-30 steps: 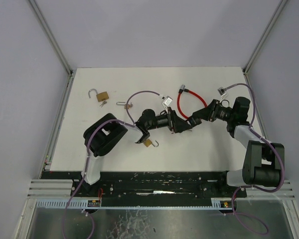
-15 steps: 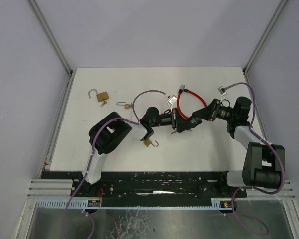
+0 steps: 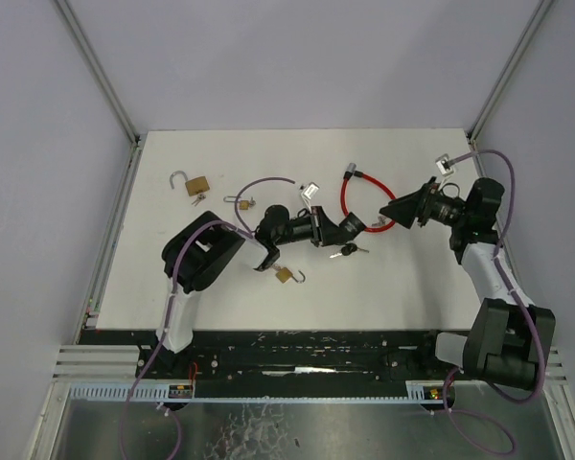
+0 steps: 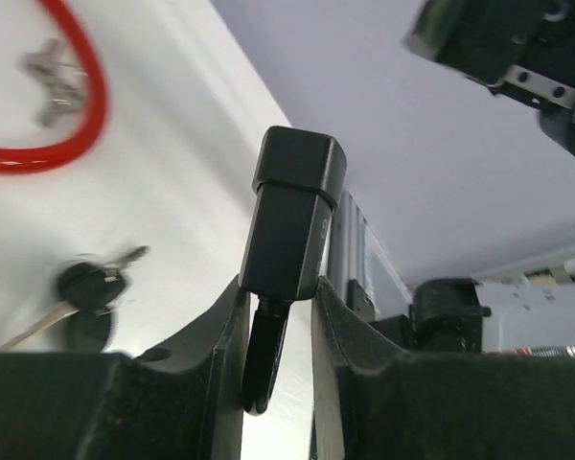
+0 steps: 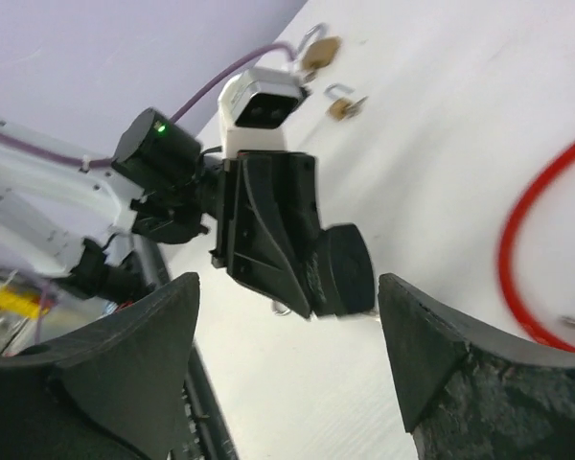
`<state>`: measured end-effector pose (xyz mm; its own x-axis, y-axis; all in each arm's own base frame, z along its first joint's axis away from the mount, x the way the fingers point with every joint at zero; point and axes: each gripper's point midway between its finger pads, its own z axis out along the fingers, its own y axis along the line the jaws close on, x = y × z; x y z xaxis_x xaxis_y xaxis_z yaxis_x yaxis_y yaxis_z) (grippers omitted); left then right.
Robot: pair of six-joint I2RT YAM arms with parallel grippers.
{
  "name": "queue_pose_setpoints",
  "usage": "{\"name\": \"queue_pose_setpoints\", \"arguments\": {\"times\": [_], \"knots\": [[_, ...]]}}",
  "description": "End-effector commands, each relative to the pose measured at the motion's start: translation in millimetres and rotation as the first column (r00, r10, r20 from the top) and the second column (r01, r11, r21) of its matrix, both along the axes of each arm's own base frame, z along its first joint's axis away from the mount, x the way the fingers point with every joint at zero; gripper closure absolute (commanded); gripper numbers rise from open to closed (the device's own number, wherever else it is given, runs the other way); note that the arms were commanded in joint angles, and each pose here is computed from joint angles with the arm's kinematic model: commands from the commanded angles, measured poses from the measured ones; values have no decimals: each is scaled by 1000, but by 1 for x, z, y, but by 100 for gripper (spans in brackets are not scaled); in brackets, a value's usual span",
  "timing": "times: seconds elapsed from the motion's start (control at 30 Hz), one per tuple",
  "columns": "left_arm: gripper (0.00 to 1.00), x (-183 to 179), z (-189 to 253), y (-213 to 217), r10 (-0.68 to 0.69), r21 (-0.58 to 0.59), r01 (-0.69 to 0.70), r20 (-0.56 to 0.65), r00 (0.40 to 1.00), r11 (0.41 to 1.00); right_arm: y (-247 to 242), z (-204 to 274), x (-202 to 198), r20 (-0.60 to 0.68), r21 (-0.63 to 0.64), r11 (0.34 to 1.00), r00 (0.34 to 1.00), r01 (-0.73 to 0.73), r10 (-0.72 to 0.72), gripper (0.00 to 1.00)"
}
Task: Lock with the key
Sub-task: Pick up the lock from the center of the board, then place the lock at the center of the board.
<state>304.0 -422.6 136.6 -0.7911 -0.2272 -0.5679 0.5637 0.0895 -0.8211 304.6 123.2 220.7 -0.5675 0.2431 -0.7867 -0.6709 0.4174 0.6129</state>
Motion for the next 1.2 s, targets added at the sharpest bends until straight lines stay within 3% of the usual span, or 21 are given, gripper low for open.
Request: {"name": "queue_pose_setpoints", "arguments": {"times": [0.0,0.13,0.33,0.63,0.7,0.87,0.93,0.97,1.0,1.17], "knots": [[100,36,41,24,169,-87,-165,49,984,983,-38,15,15,80,-77,988,989,131,-125,19],[100,85,13,48,325,24,-324,-109,939,946,-61,6,22,78,-112,966,971,233,-226,19],[100,142,-52,77,529,281,-455,-313,789,845,-64,5,21,107,-129,955,962,266,-253,20],[98,177,-90,81,650,486,-469,-321,689,738,-63,3,20,90,-117,958,963,263,-253,20],[87,179,-94,85,673,520,-474,-306,673,711,-63,3,20,91,-116,958,963,263,-253,19],[46,179,-94,97,716,565,-500,-257,649,656,-63,4,20,91,-113,959,963,262,-252,19],[35,179,-88,102,730,570,-518,-234,642,638,-63,4,19,92,-113,959,964,260,-251,19],[13,178,-87,106,745,578,-531,-220,630,620,-62,4,20,93,-113,959,964,259,-250,19],[1,179,-85,112,770,590,-554,-196,608,588,-63,4,20,93,-113,959,964,260,-251,19],[0,178,-66,133,833,621,-618,-107,543,482,-62,4,19,96,-116,959,964,259,-249,19]]}}
